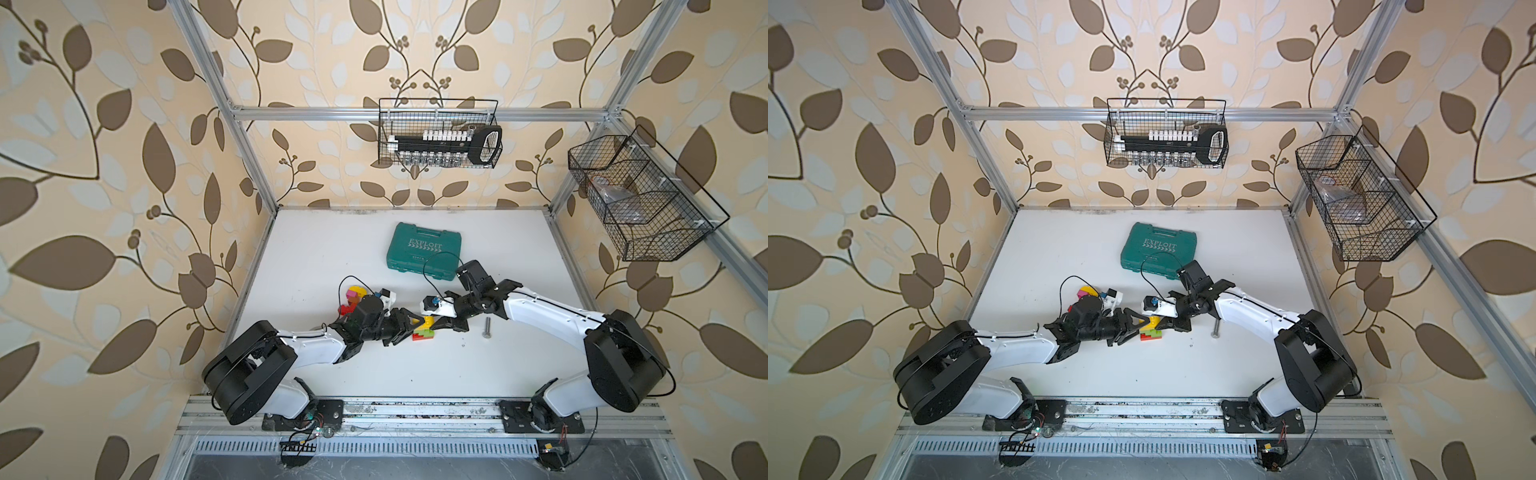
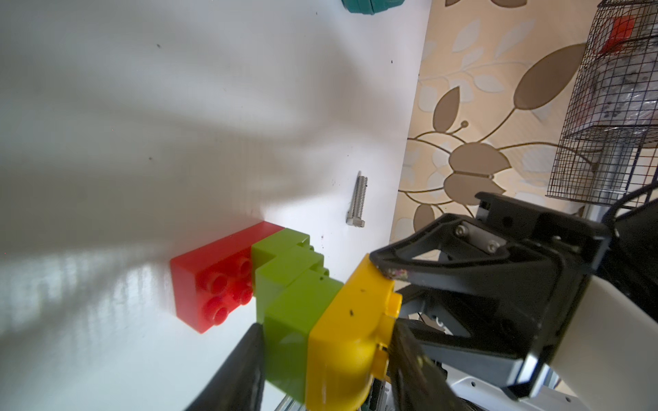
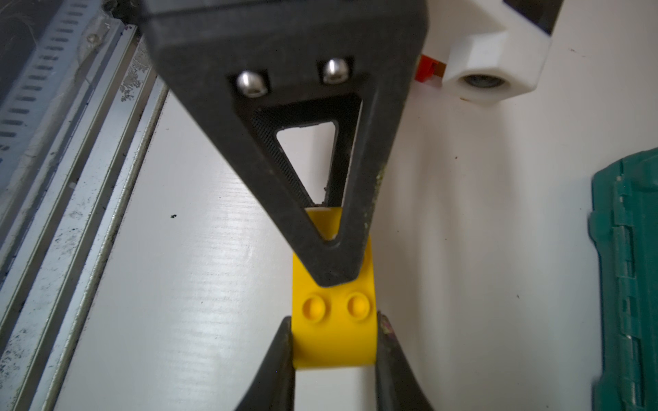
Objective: Assemble the letter s with lego
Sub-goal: Assemble the lego brick with the lego brick, then adjust the lego brick at the center of the board.
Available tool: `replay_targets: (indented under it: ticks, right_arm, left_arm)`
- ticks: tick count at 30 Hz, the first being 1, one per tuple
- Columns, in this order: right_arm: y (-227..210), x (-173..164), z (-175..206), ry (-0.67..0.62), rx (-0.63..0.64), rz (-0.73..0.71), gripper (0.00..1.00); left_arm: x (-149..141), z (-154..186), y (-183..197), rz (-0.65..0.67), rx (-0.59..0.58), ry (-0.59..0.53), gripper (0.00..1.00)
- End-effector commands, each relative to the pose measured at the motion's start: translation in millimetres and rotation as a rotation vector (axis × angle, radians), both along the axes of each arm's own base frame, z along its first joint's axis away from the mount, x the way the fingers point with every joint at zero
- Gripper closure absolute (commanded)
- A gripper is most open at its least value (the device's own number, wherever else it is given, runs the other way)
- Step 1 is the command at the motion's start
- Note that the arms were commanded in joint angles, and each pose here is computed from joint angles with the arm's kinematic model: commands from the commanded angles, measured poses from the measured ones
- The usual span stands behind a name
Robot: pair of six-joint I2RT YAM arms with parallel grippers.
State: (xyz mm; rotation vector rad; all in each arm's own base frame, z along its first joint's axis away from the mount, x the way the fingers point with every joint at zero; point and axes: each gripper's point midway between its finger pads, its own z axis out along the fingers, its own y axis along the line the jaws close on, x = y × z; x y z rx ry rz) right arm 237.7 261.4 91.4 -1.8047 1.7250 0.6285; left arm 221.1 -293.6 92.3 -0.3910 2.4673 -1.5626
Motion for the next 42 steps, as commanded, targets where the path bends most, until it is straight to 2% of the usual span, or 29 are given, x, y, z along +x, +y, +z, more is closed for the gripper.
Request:
replay_targets:
  ticks: [1, 7, 9, 12, 18, 21, 26, 33, 37, 42]
  right_arm:
    - [-4, -3, -14, 0.049, -0.057, -0.017, 0.74]
    - [-4, -3, -13, 0.06, -0.053, -0.03, 0.67]
    - [-3, -2, -12, 0.062, -0.048, -0.038, 0.63]
    - [-3, -1, -10, 0.058, -0.042, -0.051, 0.58]
    - [-7, 8, 6, 0.033, 0.023, -0.124, 0.5]
    - [-17, 14, 25, 0.024, 0.07, -0.193, 0.48]
    - [-32, 7, 66, -0.021, 0.206, -0.323, 0.45]
    - [-43, -19, 116, -0.06, 0.575, -0.548, 0.43]
    - [-41, -43, 100, -0.103, 0.65, -0.632, 0.43]
    - [-30, -62, 59, -0.132, 0.584, -0.658, 0.42]
  left_arm:
    - [-1, -5, 0, 0.003, 0.006, 0.007, 0.47]
    - [-2, -5, 0, 0.003, 0.009, 0.011, 0.46]
    - [-2, -7, 1, 0.005, 0.016, 0.015, 0.33]
    - [-3, -7, 3, 0.008, 0.029, 0.017, 0.2]
    - [-1, 7, 5, 0.007, 0.046, -0.017, 0.1]
    - [-1, 20, 7, 0.004, 0.057, -0.039, 0.02]
    - [-2, 46, 22, 0.007, 0.108, -0.097, 0.01]
    - [-6, 67, 64, 0.048, 0.222, -0.136, 0.01]
    - [-3, 74, 77, 0.067, 0.256, -0.144, 0.01]
    - [6, 79, 81, 0.065, 0.316, -0.149, 0.01]
